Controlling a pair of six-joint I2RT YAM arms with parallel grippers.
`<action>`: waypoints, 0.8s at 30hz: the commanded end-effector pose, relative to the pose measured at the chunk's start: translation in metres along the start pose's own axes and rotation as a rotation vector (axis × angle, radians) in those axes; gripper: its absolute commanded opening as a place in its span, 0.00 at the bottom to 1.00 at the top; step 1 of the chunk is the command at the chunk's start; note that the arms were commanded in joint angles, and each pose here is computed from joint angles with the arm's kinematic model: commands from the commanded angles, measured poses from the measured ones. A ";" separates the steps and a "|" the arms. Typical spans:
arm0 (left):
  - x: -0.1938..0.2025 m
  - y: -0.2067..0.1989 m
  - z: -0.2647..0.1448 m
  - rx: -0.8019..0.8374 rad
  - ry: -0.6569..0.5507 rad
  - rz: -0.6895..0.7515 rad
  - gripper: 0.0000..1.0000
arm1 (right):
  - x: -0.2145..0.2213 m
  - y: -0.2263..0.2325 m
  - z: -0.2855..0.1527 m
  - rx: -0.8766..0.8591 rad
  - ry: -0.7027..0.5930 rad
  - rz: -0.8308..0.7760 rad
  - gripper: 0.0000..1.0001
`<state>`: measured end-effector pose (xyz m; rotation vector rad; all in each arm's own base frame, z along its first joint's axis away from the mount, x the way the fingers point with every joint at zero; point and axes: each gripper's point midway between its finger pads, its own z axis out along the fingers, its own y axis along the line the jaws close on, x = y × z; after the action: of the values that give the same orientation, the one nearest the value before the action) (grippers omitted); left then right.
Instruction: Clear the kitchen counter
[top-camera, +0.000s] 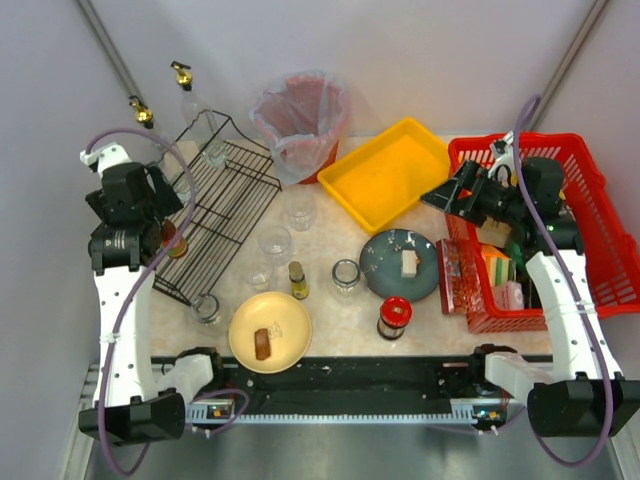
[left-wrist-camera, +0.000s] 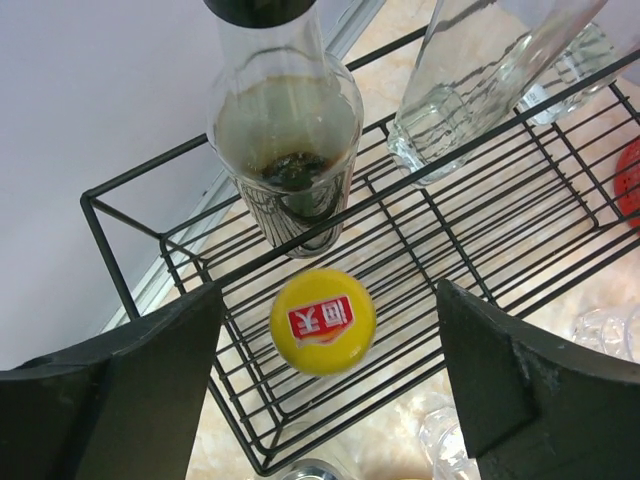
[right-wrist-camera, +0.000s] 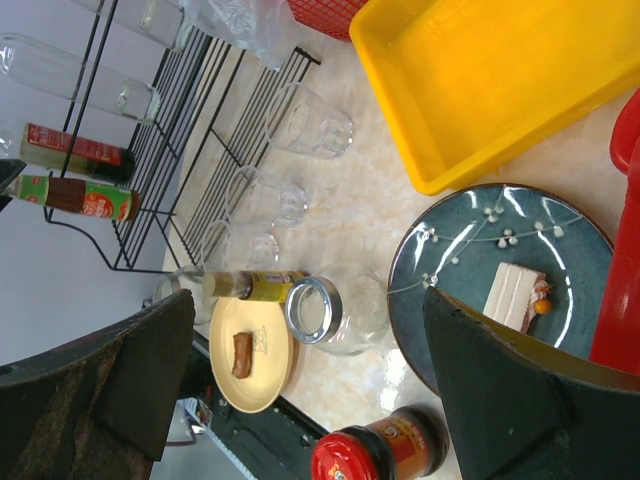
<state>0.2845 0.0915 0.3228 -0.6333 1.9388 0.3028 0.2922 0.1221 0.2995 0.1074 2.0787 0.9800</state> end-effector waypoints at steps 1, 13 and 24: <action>-0.035 0.000 -0.017 0.024 -0.112 -0.042 0.95 | -0.019 0.014 -0.006 -0.028 -0.063 -0.064 0.94; -0.072 -0.061 -0.088 0.472 -0.194 0.010 0.98 | -0.020 0.015 -0.006 -0.030 -0.065 -0.065 0.94; -0.031 -0.173 -0.178 1.232 -0.083 0.135 0.98 | -0.017 0.014 -0.003 -0.040 -0.045 -0.046 0.94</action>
<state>0.2695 -0.0621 0.4379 0.0420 1.7469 -0.4769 0.2927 0.1221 0.2989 0.1092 2.0811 0.9806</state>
